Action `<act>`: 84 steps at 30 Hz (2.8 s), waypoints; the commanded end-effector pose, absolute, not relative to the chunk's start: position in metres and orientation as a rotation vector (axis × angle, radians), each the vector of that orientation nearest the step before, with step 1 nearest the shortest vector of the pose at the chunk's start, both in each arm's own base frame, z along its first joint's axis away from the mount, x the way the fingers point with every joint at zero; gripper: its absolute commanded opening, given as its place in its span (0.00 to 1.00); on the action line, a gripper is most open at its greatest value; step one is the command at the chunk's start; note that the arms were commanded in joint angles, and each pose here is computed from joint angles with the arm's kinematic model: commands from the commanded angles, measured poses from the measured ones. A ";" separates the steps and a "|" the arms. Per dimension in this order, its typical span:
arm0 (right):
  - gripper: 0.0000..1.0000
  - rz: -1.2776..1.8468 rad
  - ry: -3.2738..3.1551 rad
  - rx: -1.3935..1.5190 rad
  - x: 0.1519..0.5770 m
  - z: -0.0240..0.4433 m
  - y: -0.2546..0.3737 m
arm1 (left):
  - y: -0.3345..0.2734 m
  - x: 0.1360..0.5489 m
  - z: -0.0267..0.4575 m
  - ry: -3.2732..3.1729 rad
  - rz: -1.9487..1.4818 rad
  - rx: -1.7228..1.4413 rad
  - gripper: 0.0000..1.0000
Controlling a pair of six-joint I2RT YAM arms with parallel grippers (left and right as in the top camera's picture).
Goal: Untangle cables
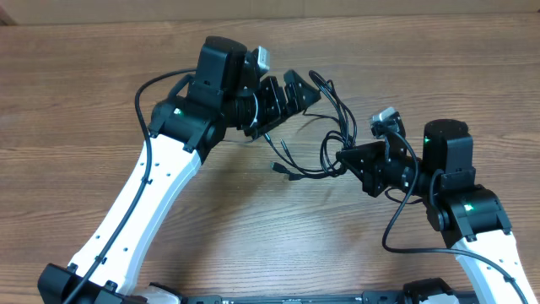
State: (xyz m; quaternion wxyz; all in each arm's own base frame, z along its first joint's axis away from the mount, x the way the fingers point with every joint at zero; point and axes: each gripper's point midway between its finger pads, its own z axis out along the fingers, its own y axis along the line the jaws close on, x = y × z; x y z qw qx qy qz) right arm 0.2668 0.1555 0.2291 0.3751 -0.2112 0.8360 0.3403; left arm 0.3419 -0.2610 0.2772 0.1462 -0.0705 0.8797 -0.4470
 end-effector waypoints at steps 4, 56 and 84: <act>0.04 1.014 2.058 -0.509 0.266 0.261 0.168 | -0.256 0.336 0.273 2.471 -1.121 0.237 0.96; 0.04 1.485 1.933 -0.542 0.233 0.311 0.196 | -0.282 0.285 0.288 1.892 -1.089 1.272 0.04; 0.04 0.952 2.222 -0.062 0.287 0.243 0.142 | -0.184 0.382 0.261 2.420 -0.810 0.193 0.05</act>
